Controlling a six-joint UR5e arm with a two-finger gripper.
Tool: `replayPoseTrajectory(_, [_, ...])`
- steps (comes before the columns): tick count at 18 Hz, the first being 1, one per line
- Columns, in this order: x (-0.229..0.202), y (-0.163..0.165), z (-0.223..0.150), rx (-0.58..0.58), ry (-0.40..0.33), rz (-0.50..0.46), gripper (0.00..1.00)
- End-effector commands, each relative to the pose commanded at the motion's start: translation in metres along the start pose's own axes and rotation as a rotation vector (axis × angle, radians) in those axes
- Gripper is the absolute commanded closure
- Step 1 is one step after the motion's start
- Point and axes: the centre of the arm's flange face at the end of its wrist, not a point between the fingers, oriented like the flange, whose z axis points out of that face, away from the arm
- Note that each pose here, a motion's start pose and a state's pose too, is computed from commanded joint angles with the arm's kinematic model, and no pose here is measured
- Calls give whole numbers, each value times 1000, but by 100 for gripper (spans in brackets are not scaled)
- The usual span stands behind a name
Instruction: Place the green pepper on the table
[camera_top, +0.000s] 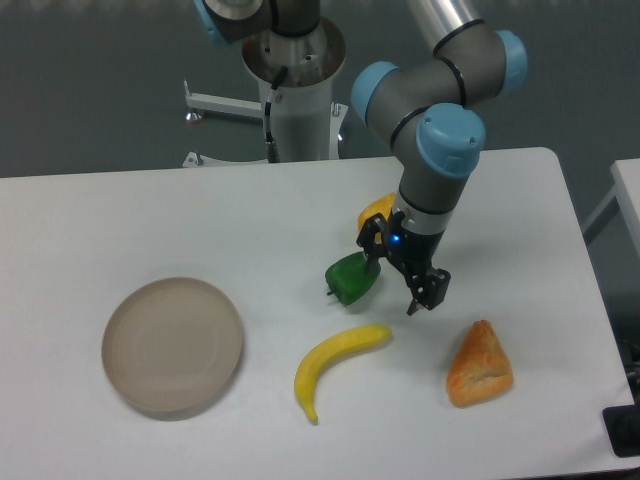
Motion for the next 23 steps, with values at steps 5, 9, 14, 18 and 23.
replayPoseTrajectory(5, [-22,-20,-5,-76,-76,-25,0])
replayPoseTrajectory(9, [-35,-39,-2,-110,-115,-6,0])
replayPoseTrajectory(14, [-42,-48,3,-124,-131,9,0])
replayPoseTrajectory(18, [-46,-52,4,-120,-138,12,0])
replayPoseTrajectory(23, [-46,-55,6,-124,-141,14,0])
